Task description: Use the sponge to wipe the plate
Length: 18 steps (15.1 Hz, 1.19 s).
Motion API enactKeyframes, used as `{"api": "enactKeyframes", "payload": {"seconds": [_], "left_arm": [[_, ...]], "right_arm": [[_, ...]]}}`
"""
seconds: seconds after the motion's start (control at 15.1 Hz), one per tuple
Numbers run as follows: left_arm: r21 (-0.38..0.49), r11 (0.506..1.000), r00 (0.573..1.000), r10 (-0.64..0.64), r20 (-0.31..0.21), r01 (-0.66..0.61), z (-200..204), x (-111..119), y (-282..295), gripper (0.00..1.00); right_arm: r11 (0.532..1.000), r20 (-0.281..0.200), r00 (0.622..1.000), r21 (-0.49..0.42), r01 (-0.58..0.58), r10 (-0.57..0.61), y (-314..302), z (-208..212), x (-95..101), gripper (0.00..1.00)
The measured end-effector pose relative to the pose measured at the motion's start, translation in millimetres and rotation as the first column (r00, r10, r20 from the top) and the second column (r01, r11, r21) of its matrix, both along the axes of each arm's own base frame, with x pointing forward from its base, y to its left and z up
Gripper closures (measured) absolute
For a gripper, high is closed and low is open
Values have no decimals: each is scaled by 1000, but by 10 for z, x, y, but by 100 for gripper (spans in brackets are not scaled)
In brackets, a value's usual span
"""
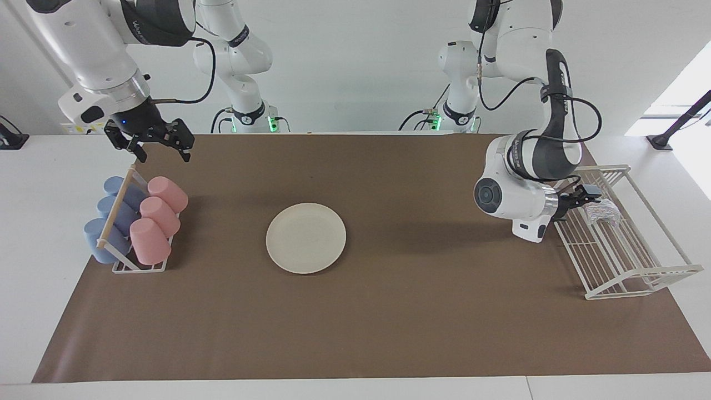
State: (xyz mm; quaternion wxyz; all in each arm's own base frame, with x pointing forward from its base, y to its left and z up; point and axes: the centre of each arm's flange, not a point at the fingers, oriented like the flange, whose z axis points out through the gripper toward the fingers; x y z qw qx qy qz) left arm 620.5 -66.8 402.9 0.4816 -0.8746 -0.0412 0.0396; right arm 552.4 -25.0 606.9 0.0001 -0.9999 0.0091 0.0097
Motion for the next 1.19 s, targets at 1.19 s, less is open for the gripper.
{"api": "enactKeyframes", "payload": {"seconds": [1.19], "left_arm": [[-820, 562, 978, 210, 13, -110, 1956, -819, 207, 0]], "right_arm": [[1000, 0, 1000, 0, 0, 0, 0, 0, 0, 0]]}}
